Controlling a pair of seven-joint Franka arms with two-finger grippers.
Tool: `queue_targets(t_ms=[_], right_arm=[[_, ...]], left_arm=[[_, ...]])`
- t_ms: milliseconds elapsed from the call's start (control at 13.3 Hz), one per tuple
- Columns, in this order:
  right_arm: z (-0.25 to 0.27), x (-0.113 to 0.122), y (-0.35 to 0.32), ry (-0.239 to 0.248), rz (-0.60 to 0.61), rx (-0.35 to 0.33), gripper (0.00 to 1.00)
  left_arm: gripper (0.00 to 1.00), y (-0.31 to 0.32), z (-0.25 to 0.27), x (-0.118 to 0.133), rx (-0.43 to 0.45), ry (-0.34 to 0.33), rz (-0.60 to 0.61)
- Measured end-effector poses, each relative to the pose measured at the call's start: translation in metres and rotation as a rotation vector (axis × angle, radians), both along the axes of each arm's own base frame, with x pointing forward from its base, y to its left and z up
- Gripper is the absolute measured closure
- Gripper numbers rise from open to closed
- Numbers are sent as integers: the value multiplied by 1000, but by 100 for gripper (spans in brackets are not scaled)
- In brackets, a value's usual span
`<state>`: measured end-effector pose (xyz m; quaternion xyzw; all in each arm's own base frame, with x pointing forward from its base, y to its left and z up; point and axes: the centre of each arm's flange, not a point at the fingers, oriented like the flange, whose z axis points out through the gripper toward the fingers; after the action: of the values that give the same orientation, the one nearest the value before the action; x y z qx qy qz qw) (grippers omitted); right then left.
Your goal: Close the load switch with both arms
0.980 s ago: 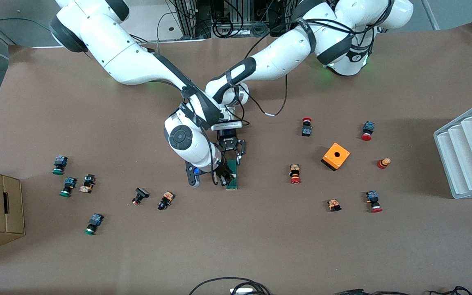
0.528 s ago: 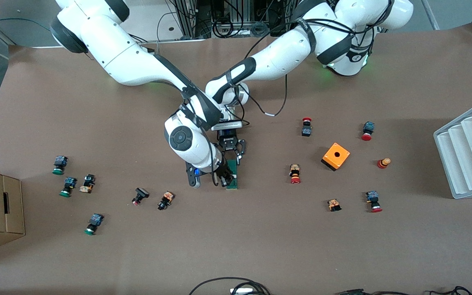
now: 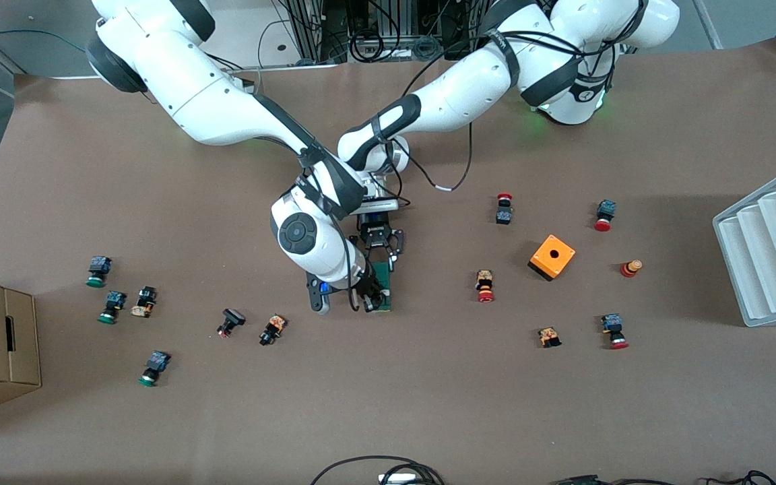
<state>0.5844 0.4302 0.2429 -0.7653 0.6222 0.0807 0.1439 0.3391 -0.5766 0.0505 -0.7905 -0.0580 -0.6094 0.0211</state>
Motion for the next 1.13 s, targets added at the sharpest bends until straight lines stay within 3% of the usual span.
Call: queue_targets(t_ms=[1131], right_arm=[[-19,21,7,-17,-25,29,82]], left_arm=[[41,0,-1,-1,0,2,0]])
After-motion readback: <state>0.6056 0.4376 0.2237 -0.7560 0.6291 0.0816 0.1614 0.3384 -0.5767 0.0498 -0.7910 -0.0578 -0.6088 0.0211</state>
